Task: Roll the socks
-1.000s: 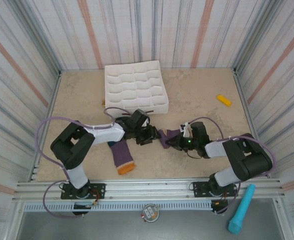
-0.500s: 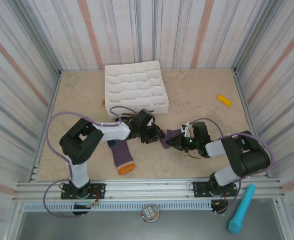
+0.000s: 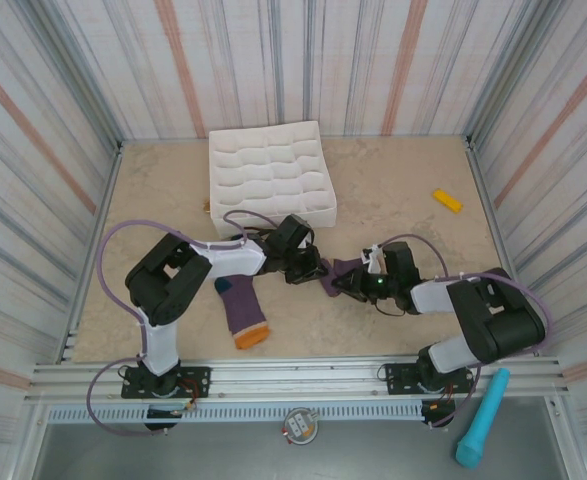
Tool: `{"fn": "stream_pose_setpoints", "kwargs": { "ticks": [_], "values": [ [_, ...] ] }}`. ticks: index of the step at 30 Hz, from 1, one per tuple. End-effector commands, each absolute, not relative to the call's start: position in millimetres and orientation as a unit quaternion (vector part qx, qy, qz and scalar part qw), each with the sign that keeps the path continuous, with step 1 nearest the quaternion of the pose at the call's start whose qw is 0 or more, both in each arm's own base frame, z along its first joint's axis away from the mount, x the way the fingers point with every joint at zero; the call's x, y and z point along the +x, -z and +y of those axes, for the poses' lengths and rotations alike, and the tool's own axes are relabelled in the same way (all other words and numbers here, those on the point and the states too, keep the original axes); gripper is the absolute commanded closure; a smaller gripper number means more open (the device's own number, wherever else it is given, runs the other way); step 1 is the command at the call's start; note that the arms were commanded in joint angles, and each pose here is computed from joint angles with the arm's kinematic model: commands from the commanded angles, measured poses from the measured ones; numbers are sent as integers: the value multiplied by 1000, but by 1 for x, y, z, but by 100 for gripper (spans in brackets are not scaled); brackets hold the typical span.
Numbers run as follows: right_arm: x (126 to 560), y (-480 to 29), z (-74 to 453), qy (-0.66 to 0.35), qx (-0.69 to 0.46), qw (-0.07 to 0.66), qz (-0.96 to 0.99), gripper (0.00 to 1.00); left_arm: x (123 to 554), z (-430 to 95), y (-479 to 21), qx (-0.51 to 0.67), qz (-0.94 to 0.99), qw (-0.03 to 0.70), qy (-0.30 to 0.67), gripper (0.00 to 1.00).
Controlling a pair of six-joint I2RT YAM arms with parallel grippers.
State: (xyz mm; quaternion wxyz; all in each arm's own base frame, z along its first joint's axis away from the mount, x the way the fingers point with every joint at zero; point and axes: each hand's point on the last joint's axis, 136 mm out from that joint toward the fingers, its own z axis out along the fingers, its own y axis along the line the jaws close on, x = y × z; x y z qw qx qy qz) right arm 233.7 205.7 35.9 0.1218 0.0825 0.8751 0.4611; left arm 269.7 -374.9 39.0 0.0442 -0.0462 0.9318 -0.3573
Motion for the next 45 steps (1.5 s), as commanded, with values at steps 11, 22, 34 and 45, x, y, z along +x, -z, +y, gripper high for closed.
{"fn": "stream_pose_setpoints", "kwargs": {
  "ticks": [11,22,34,45],
  "values": [
    [219,-89,192,-214,-84,273,934,35,260,-338,-31,-74,956,18,282,94],
    [206,-90,228,-36,-229,345,910,33,251,-325,-30,-84,958,-1,275,94],
    [211,-66,246,53,-230,365,901,36,247,-321,-26,-86,958,-10,273,94],
    [210,-42,252,57,-230,347,907,50,248,-323,-23,-92,956,-15,279,94]
  ]
}}
